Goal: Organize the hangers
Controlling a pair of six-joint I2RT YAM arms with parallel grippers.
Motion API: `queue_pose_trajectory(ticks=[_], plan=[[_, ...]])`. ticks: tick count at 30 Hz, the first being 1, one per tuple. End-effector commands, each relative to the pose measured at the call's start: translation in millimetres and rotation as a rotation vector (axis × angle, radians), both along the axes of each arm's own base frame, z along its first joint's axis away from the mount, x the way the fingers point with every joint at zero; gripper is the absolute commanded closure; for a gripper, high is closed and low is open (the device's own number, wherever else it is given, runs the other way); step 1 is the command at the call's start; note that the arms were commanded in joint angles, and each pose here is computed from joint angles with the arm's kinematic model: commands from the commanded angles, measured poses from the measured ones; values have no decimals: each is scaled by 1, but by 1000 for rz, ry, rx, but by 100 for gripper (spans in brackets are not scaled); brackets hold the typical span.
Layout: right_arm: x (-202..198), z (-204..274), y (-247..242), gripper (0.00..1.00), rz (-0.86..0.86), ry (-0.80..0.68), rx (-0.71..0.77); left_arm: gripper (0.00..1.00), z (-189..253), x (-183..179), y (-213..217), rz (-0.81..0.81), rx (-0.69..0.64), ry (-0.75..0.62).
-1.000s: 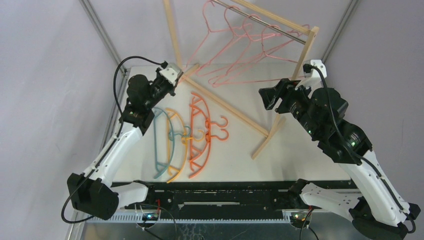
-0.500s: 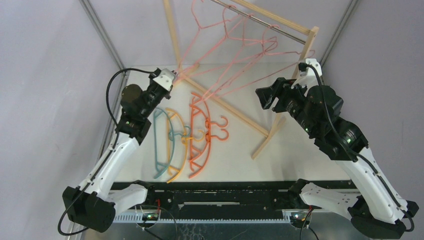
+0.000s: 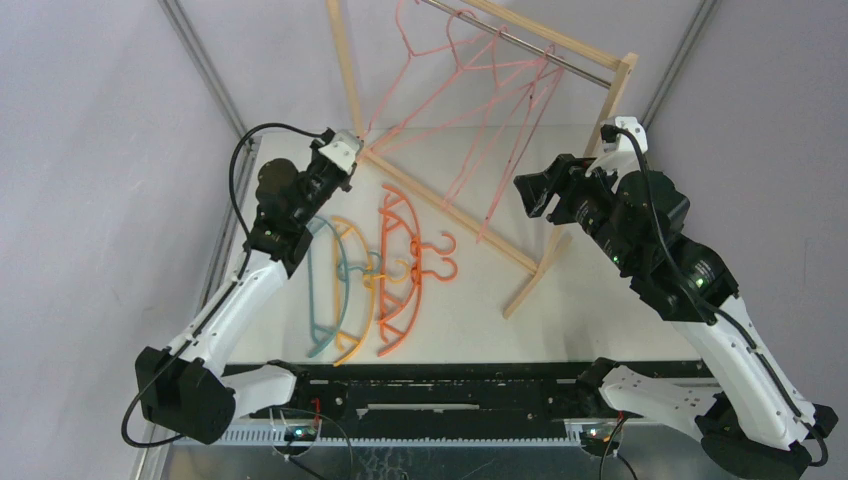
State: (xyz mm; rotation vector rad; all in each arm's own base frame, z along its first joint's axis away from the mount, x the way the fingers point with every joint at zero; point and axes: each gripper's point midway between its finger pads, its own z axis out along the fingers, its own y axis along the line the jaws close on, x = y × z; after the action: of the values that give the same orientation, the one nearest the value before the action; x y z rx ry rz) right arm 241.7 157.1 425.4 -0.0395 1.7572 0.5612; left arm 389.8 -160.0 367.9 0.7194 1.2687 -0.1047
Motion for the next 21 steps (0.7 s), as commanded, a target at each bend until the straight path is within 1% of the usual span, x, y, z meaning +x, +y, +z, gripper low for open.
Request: queue_pose_trajectory(ticks=[1, 5, 9, 21], plan=[[0, 12, -4, 31, -18, -32, 45, 100, 62, -20, 6, 11, -62, -169], [1, 10, -2, 31, -13, -26, 47, 100, 65, -31, 12, 32, -65, -188], [3, 11, 2, 31, -1, -23, 51, 100, 67, -30, 13, 40, -61, -195], [3, 10, 0, 31, -7, -20, 48, 100, 57, -10, -1, 4, -88, -159]])
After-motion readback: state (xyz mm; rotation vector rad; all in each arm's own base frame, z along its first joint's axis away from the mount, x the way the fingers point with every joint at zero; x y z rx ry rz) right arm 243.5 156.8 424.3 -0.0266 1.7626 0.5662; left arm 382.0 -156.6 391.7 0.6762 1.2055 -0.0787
